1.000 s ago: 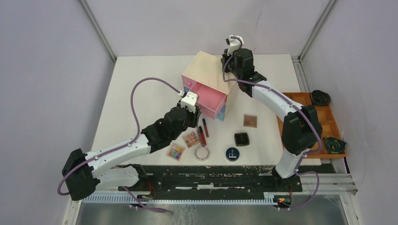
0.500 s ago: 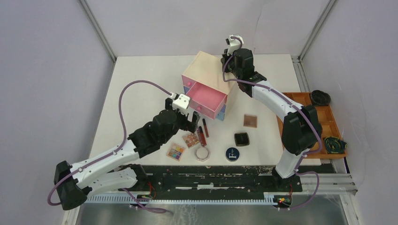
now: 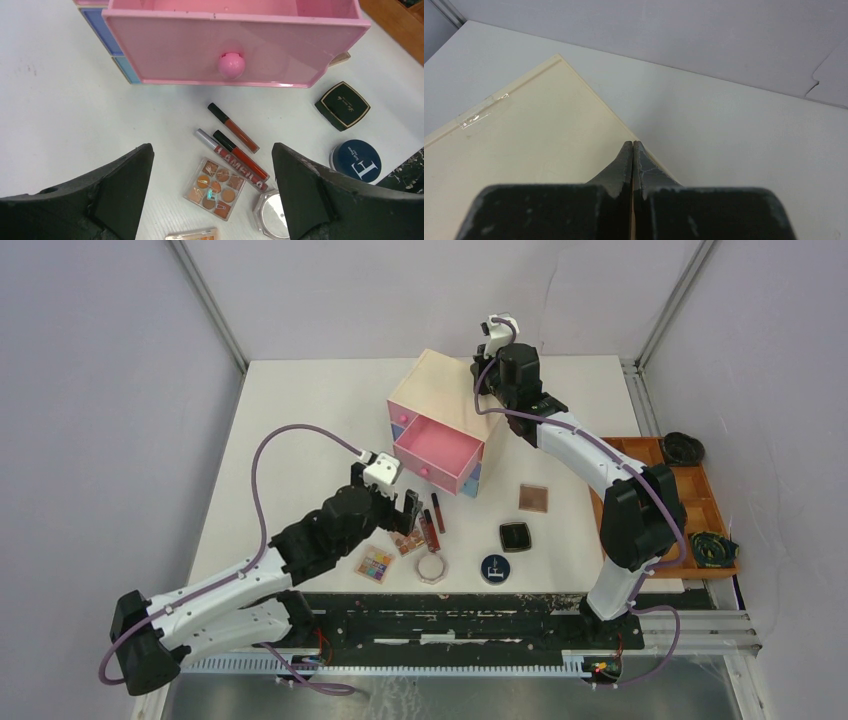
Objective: Organize the makeup
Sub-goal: Pick up the makeup from the center of the board.
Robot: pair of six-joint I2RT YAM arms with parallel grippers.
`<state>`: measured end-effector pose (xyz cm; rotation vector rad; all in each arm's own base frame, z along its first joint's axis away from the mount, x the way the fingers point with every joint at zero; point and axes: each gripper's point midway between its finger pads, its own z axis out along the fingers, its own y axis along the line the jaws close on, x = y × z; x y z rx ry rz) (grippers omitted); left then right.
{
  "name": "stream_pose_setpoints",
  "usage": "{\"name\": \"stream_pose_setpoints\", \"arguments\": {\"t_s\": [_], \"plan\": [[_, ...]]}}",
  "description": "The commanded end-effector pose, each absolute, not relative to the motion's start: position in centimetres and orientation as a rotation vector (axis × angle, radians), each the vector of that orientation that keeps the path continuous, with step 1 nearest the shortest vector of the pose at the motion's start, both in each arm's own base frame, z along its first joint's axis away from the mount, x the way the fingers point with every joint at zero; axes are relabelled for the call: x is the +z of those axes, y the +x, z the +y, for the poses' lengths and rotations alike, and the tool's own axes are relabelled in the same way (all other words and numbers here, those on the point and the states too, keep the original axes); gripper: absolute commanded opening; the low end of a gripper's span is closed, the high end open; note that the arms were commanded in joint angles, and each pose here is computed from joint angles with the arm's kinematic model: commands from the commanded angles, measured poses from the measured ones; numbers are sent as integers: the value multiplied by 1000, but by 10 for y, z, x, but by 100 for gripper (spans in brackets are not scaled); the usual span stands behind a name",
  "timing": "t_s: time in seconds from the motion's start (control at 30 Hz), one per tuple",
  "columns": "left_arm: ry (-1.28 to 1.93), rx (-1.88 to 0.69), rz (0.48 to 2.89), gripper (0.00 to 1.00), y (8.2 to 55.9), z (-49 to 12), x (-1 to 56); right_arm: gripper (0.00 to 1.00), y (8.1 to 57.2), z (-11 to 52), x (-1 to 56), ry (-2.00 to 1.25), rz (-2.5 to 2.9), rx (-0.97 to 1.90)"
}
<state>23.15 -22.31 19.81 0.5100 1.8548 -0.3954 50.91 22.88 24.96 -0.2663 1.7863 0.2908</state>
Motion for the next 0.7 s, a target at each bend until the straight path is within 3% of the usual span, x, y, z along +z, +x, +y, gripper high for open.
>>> {"name": "stream_pose_setpoints", "arguments": {"t_s": [0.0, 0.67], "plan": [[424, -452, 1906, 94, 226, -223, 184, 1, 435, 187, 68, -379, 2395, 90], [185, -345, 2191, 89, 207, -191, 83, 1, 436, 188, 70, -373, 2389, 95]]}}
